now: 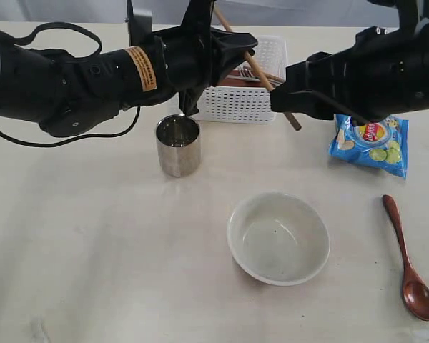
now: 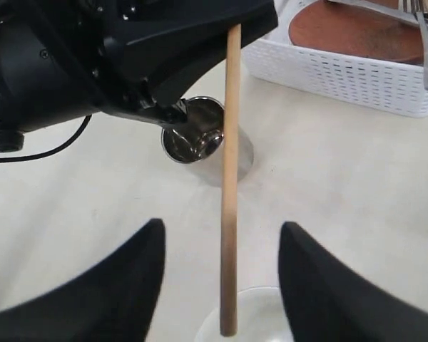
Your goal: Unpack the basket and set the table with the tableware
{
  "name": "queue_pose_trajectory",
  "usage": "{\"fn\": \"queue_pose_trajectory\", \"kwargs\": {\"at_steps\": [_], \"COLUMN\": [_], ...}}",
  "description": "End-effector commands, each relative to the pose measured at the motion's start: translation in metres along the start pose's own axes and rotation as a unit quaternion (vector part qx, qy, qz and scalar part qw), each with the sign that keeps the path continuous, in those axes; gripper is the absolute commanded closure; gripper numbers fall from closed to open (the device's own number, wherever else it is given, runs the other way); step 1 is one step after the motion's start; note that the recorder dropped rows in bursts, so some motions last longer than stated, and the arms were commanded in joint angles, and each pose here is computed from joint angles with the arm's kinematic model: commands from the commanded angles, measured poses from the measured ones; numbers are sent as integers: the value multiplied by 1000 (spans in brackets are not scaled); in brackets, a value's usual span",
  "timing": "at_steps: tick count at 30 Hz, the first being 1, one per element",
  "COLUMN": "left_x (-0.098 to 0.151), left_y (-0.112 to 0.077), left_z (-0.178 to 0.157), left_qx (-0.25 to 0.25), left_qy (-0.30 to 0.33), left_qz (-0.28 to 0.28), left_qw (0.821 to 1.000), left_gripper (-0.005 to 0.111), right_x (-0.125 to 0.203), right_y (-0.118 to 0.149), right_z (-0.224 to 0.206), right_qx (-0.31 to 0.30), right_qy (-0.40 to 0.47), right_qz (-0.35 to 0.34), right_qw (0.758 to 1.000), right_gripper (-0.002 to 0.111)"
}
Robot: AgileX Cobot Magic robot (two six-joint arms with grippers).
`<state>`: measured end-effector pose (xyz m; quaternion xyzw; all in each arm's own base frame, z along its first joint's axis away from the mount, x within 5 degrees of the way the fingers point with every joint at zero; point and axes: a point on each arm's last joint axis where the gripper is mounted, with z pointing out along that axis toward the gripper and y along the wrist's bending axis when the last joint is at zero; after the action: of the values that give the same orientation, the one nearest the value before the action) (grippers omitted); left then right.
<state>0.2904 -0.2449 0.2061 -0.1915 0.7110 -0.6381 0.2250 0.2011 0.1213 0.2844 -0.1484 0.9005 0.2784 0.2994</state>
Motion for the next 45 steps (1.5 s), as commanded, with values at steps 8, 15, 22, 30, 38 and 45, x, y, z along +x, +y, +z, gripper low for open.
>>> {"fn": "queue_pose_trajectory", "kwargs": {"at_steps": [8, 15, 22, 30, 38, 45], "left_x": [-8, 24, 81, 83, 74, 67], "left_y": [-13, -34, -39, -34, -83, -121], "left_z": [-14, -38, -55, -60, -67, -77], "left_qx": [-21, -107, -67, -114, -69, 2], "left_qy": [49, 164, 245, 265, 227, 164], "left_qz": [88, 214, 195, 332, 470, 699], "left_qw": [995, 957, 947, 898, 850, 696], "left_gripper": [107, 107, 107, 107, 107, 107], "right_x": [7, 15, 17, 19, 20, 20], "right_y": [8, 5, 1, -2, -2, -2], "right_z": [-36, -65, -67, -67, -67, -67], "right_qx": [23, 88, 113, 126, 126, 126], "right_qy": [-16, -33, -28, -10, -9, -9], "right_qz": [-48, -74, -76, -86, -86, -86], "right_qw": [998, 993, 990, 988, 988, 988], "right_gripper": [63, 77, 79, 79, 79, 79]}}
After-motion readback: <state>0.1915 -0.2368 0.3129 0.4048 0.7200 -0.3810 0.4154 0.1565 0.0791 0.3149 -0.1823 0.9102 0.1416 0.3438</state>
